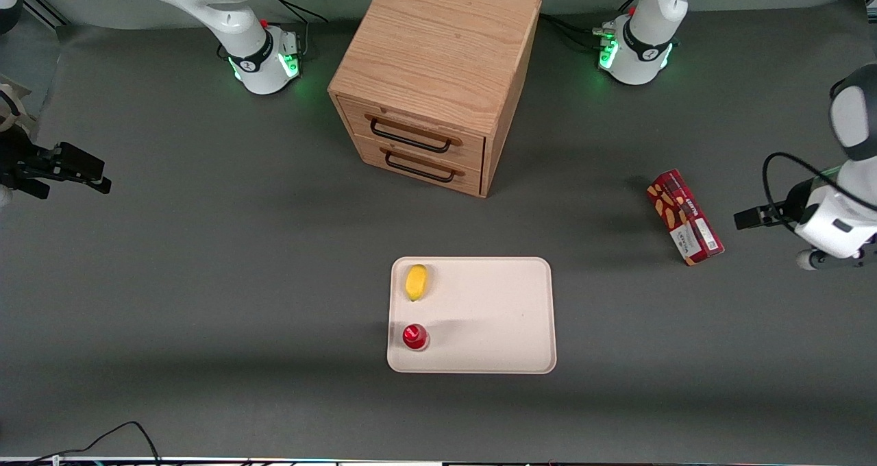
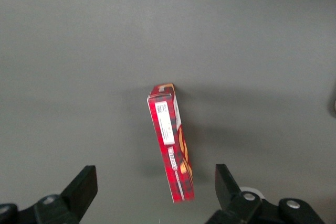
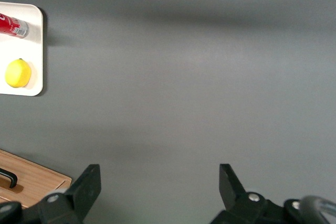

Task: Place red cookie box on tray
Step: 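Lower the open left gripper around the red cookie box and close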

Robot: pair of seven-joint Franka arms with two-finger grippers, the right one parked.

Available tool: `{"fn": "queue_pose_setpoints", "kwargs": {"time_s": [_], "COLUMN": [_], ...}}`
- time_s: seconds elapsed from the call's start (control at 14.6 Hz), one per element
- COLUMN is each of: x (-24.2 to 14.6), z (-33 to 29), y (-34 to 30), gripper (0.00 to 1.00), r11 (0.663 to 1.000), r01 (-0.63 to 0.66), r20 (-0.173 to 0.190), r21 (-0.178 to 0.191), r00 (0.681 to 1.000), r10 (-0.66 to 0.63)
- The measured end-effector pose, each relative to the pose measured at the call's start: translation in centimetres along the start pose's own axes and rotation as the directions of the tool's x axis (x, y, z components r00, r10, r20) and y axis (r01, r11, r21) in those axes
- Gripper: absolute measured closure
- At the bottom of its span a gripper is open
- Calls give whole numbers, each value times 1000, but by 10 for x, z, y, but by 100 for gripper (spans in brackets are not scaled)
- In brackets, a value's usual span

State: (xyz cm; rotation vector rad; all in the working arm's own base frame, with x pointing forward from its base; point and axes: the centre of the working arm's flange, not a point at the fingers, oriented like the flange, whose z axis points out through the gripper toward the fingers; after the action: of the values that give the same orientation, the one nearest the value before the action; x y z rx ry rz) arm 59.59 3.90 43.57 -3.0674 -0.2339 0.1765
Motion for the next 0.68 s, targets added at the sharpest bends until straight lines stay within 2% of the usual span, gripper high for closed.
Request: {"fn": "queue_pose_setpoints", "kwargs": {"time_s": [0.27, 0.48, 0.68], "x": [-14, -31, -46], "z": [80, 127, 157], "y": [-6, -7, -8], "gripper": [0, 0, 0], "r11": [1000, 999, 997], "r01": [11, 30, 50], "r20": [-77, -116, -137], "r21": [-17, -43, -64], "r00": [997, 993, 989], "r10": [-12, -35, -59]}}
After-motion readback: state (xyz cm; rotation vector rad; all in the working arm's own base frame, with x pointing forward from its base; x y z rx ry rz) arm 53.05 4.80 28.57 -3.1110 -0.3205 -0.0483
